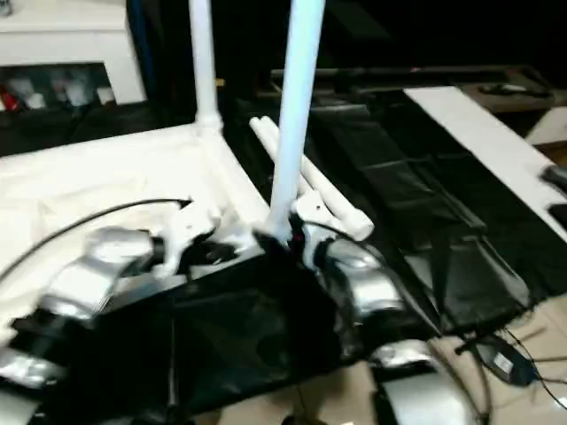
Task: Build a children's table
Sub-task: Rotate leg to tighten
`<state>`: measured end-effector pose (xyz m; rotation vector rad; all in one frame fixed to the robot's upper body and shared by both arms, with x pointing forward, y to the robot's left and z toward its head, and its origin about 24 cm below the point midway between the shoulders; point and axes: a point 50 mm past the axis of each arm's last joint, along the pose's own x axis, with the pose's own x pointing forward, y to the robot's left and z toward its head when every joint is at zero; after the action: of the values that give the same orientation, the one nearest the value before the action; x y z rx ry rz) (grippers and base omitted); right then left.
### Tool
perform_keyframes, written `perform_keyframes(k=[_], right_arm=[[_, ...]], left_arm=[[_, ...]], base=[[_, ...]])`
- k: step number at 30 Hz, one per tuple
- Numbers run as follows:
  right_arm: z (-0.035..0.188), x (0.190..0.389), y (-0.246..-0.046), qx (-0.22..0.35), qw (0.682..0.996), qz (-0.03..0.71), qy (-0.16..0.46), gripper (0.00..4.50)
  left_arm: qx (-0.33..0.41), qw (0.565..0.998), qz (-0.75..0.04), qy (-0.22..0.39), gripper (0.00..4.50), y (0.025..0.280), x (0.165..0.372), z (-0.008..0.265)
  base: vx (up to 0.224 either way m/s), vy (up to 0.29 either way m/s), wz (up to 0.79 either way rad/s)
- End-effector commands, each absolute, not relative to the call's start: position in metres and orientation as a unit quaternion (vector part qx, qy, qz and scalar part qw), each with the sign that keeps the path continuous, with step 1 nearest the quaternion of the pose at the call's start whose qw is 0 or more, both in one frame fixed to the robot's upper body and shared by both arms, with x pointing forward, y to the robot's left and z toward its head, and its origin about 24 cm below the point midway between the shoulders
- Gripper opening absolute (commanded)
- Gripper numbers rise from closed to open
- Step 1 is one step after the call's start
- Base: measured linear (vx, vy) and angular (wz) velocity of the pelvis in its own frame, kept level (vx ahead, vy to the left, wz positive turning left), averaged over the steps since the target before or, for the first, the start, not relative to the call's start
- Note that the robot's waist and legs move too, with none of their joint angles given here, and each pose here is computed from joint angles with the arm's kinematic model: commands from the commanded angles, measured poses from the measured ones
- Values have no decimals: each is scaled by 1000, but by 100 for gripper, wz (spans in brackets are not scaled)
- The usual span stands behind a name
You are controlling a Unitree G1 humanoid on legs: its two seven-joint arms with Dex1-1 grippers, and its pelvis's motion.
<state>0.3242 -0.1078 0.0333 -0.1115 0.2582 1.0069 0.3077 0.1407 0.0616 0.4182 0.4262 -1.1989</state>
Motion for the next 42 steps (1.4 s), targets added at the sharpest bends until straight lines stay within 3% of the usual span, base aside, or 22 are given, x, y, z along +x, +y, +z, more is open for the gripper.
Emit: perform_keyframes(k=[1, 9, 11, 19, 24, 28, 34, 35, 36, 40, 42], right_arm=[[40, 318, -89, -56, 831, 543, 108, 393], [47, 311, -101, -74, 769, 622, 130, 358], [48, 310, -102, -76, 757, 635, 135, 322], [46, 307, -101, -59, 750, 642, 146, 280], [31, 326, -98, -32, 856, 492, 159, 276], [24, 335, -92, 11, 905, 391, 169, 275], [21, 337, -64, 34, 925, 337, 173, 275], [23, 338, -57, 37, 927, 335, 166, 331], [24, 338, -56, 32, 927, 336, 160, 345], [26, 339, -54, 33, 923, 350, 156, 371], [31, 339, -58, 6, 913, 383, 141, 386]], left_arm=[[198, 755, -595, 192, 0, 127, 301, 59], [205, 718, -634, 199, 0, 139, 297, 64], [206, 711, -642, 202, 0, 141, 296, 64], [207, 710, -640, 207, 0, 142, 298, 64], [186, 774, -564, 222, 0, 132, 311, 56], [167, 804, -529, 215, 0, 111, 317, 54], [143, 824, -510, 201, 0, 75, 318, 55], [146, 822, -513, 198, 0, 70, 317, 56], [151, 820, -516, 196, 0, 70, 317, 55], [158, 816, -520, 196, 0, 72, 317, 55], [178, 804, -532, 196, 0, 83, 316, 55]], base=[[56, -31, 5], [0, 0, 0], [0, 0, 0], [0, 0, 0], [0, 0, 0], [0, 0, 0], [0, 0, 0], [0, 0, 0], [0, 0, 0], [0, 0, 0], [0, 0, 0]])
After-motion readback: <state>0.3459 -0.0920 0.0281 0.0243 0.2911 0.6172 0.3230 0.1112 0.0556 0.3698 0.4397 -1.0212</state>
